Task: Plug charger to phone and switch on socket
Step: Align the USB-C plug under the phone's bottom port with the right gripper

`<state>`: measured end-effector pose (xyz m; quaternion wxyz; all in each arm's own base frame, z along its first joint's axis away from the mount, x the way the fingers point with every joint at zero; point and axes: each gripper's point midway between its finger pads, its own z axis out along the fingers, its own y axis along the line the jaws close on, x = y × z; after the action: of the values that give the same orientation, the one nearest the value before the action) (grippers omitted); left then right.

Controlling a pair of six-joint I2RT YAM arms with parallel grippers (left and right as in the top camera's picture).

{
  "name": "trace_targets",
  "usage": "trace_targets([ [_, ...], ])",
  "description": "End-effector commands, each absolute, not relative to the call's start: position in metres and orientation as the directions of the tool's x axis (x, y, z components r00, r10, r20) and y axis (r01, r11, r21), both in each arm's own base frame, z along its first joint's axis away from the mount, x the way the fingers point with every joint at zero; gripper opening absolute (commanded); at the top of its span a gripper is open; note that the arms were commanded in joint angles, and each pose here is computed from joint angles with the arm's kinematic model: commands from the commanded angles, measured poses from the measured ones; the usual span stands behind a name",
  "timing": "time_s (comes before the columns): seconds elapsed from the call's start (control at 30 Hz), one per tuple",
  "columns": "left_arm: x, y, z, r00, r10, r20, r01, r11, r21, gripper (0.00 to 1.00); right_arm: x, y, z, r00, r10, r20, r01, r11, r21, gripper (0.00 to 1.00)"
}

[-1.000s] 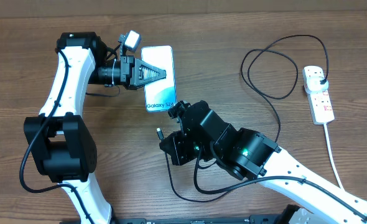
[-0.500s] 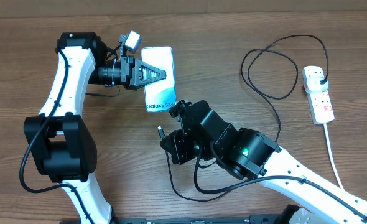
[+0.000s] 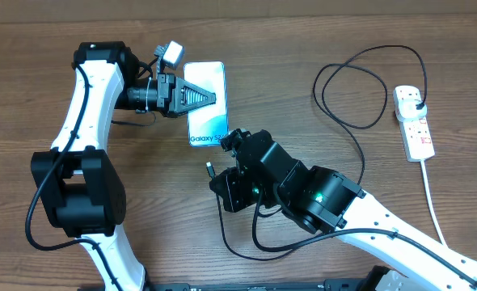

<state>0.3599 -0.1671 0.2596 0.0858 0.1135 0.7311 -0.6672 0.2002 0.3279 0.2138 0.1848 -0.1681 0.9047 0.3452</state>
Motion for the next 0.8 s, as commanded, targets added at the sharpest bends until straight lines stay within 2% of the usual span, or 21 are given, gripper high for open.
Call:
trace_targets([
  [0.0, 0.359, -0.167, 0.278, -0.942, 0.035, -0.334, 0.336, 0.062, -0.94, 0.04, 0.204, 0.327, 0.216, -0.869, -0.164, -0.467, -0.433, 0.707, 0.559, 0.04],
  [0.37, 0.361, -0.167, 0.284, -0.97, 0.007, -0.245, 0.245, 0.032, -0.969, 0.04, 0.215, 0.338, 0.23, -0.844, -0.125, -0.522, -0.458, 0.675, 0.578, 0.04],
  [0.6, 0.364, -0.167, 0.291, -0.972, -0.017, -0.236, 0.236, -0.004, -0.972, 0.04, 0.236, 0.325, 0.228, -0.862, 0.039, -0.506, -0.306, 0.756, 0.579, 0.04],
  [0.77, 0.364, -0.167, 0.291, -0.972, -0.017, -0.236, 0.236, -0.004, -0.972, 0.04, 0.238, 0.327, 0.231, -0.855, 0.048, -0.516, -0.31, 0.749, 0.585, 0.04],
])
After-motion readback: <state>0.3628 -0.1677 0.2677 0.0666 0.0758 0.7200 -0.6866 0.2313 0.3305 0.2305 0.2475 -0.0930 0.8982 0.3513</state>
